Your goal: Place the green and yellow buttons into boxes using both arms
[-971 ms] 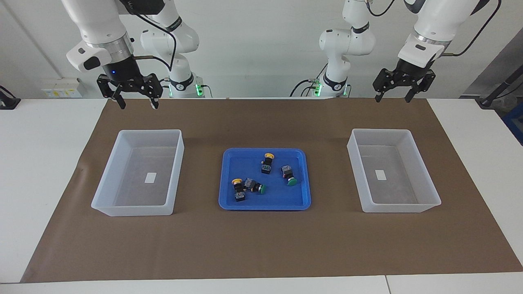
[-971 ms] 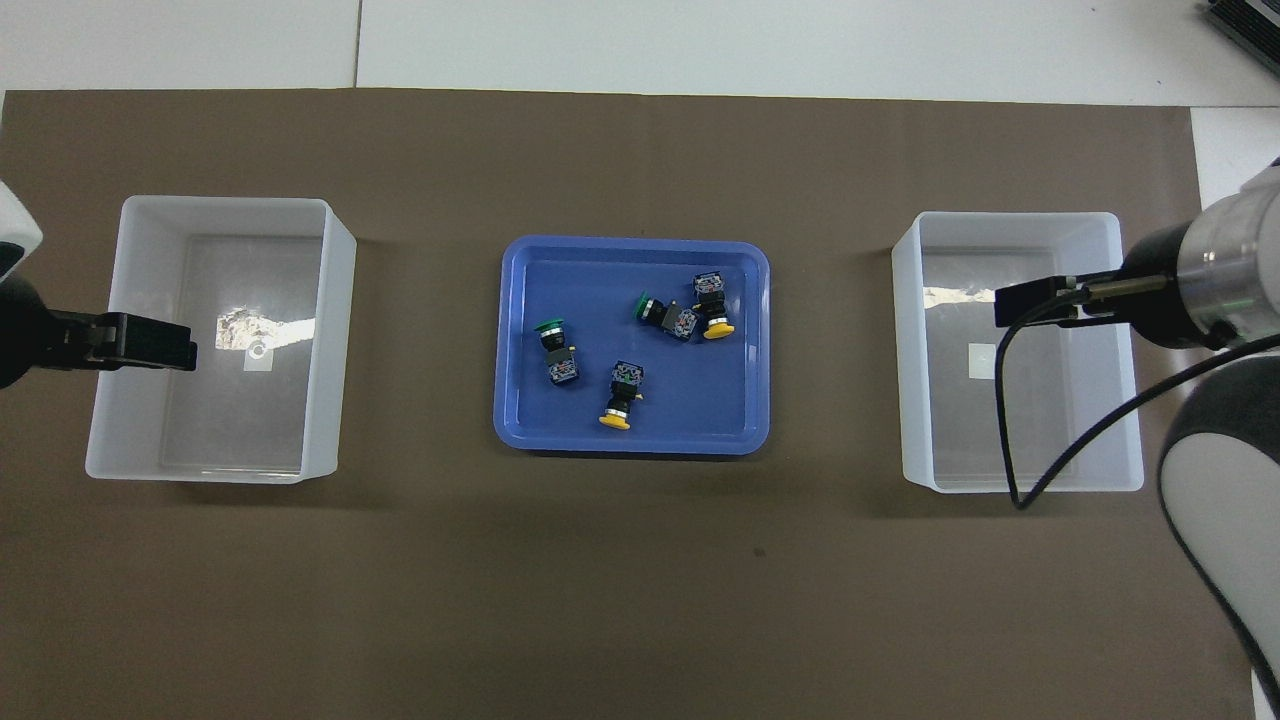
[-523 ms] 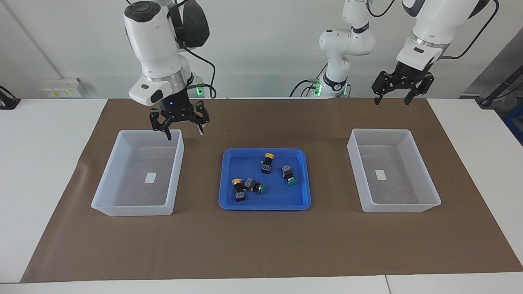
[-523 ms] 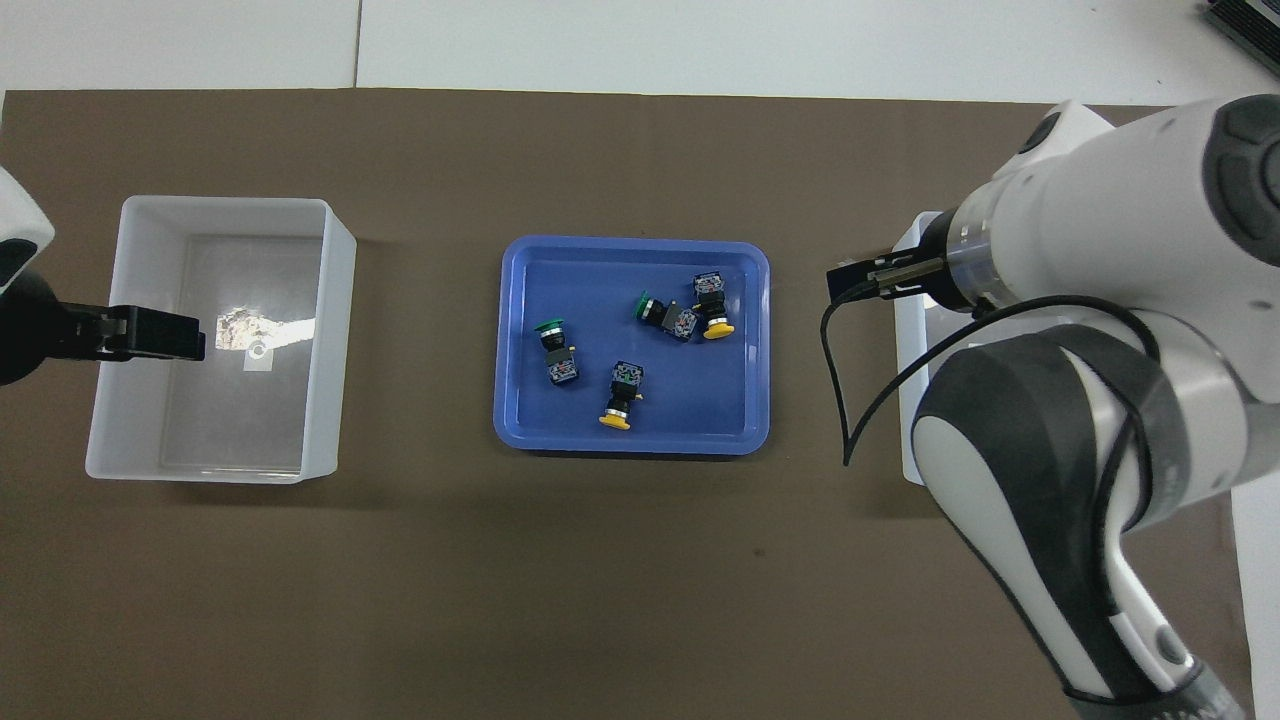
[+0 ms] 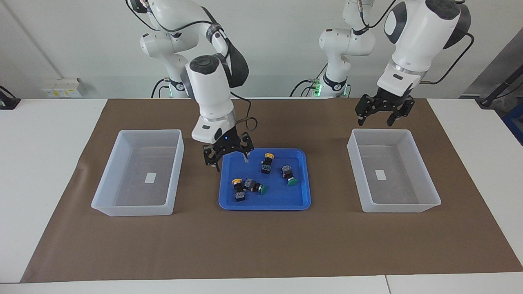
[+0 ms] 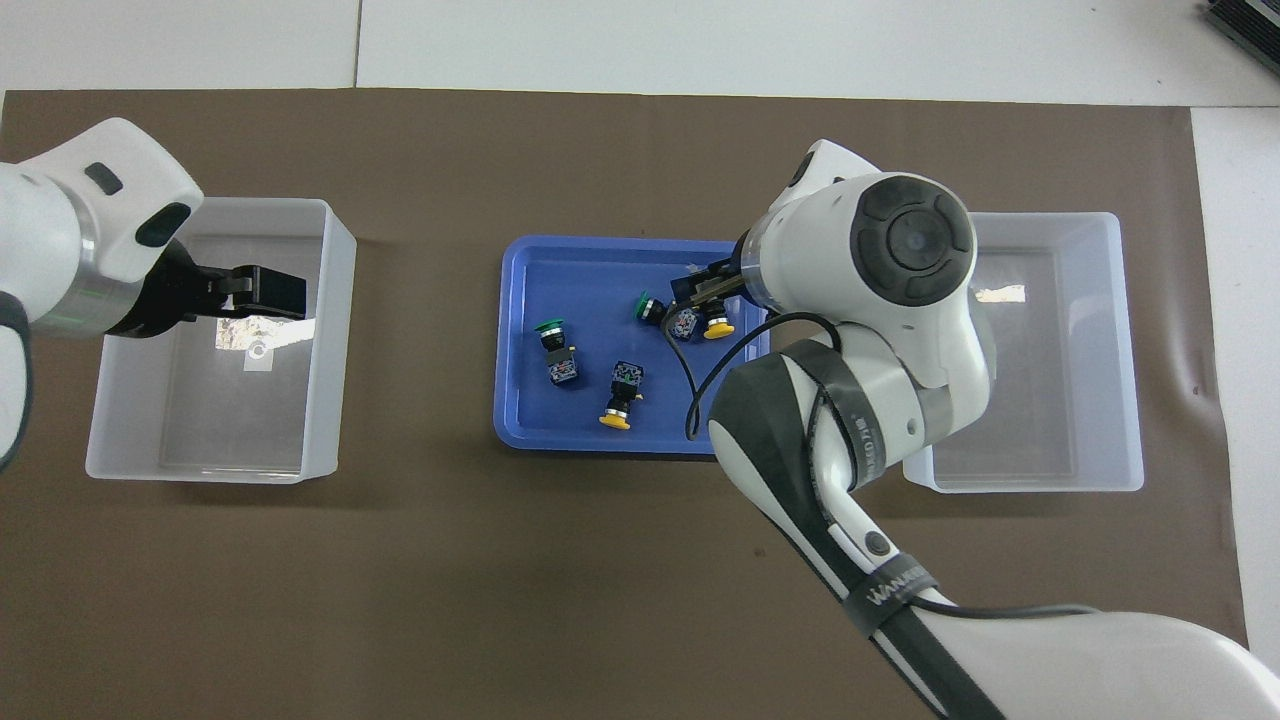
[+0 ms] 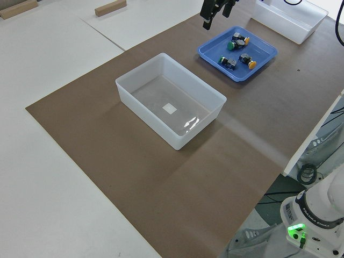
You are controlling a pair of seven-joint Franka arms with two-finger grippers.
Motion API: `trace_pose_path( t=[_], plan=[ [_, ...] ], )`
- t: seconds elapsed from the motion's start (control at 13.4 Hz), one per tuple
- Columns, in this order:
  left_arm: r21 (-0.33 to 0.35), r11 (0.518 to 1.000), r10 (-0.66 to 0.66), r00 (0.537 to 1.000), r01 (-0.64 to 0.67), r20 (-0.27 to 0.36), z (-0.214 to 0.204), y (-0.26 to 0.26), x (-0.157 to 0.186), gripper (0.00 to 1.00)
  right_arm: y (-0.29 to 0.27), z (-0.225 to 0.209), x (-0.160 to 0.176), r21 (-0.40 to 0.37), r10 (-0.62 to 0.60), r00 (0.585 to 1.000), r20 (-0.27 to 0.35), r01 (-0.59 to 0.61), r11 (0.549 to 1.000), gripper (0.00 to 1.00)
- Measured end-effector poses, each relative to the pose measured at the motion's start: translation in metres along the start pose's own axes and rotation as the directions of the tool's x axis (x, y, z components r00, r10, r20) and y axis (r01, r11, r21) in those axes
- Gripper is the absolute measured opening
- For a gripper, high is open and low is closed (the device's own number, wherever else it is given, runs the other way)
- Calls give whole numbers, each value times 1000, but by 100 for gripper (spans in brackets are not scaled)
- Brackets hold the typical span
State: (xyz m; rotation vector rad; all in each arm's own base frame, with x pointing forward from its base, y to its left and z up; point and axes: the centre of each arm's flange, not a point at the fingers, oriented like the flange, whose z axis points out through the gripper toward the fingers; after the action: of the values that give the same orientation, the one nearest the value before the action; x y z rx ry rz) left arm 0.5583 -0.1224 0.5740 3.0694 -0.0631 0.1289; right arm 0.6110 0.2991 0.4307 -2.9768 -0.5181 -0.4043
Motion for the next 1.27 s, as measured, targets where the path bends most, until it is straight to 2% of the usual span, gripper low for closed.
trace_pose_path(
  t=[0.3,0.45,0.75,0.82,1.12,1.2,1.27],
  plan=[
    [-8,1000,-23,1000,23,5,18,1,10,100,-41,77,-8,15,-62,998,-14,62,998,100],
    [-8,999,-35,999,35,3,25,1,13,100,-44,103,-12,7,-103,995,-13,104,995,100],
    [-7,999,-44,999,44,4,33,0,18,100,-43,120,-19,-12,-190,982,12,191,982,95],
    [-7,999,-47,999,47,3,33,-2,18,100,-44,122,-20,-17,-199,980,15,200,980,91],
    [-7,999,-51,999,51,1,33,-4,19,100,-51,134,-31,-13,-222,975,27,223,975,88],
    [-7,999,-51,999,51,1,33,-4,19,100,-52,136,-33,-12,-226,974,25,227,974,82],
    [-7,999,-51,999,51,1,33,-4,19,100,-53,137,-34,-12,-229,973,21,230,973,82]
  ],
)
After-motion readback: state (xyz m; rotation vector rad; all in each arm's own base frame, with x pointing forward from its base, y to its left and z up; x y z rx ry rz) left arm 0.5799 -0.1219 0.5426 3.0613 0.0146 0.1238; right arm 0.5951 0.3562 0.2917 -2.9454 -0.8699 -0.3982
